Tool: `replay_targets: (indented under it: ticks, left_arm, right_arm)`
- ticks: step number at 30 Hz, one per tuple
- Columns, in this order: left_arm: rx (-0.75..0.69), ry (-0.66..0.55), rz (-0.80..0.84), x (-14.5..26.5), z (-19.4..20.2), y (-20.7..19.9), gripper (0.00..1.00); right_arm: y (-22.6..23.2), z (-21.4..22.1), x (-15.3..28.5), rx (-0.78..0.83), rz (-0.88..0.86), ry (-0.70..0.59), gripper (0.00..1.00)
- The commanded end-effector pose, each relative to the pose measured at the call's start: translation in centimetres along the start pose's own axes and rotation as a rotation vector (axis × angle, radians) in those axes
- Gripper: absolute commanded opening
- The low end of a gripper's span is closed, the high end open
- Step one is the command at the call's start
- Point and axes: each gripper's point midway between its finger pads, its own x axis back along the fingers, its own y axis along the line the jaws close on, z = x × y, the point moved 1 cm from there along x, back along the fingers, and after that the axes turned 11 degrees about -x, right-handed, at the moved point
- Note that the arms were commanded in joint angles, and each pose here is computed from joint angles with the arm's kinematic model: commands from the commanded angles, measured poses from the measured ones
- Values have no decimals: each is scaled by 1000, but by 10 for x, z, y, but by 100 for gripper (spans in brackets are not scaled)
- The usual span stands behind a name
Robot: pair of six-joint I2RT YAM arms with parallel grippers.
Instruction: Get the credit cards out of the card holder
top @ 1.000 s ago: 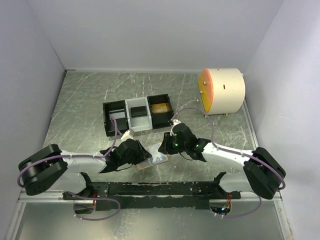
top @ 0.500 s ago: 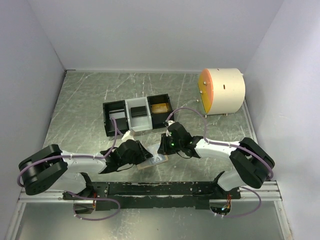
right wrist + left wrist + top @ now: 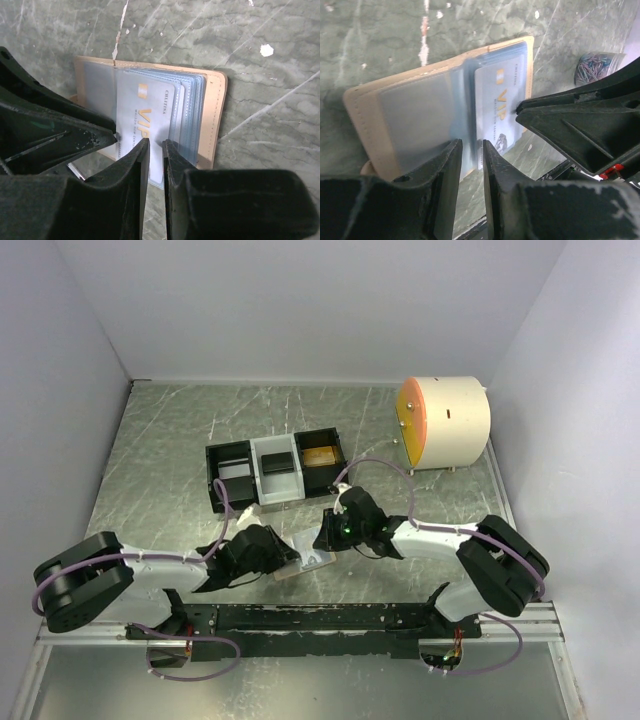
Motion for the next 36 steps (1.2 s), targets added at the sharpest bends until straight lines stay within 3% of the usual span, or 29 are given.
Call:
replay_targets:
  ticks: [1, 13, 19, 30, 36]
  left_arm:
    - [52, -52, 62, -1, -3, 0, 33]
    - [77, -66, 115, -6, -3, -6, 25]
    - [91, -66, 148, -4, -1, -8, 7]
    - [81, -51, 23, 4, 0, 14, 7]
    - [73, -60, 33, 10, 0, 19, 7]
  right_arm:
    - [-13, 18, 1, -27, 14, 49, 18]
    - [-21, 22, 1, -30, 39, 58, 18]
    - [-24, 22, 1, -22, 57, 62, 18]
    - [-31, 15, 4, 7, 115, 55, 19]
    - [-25, 10, 8, 39, 108, 62, 20]
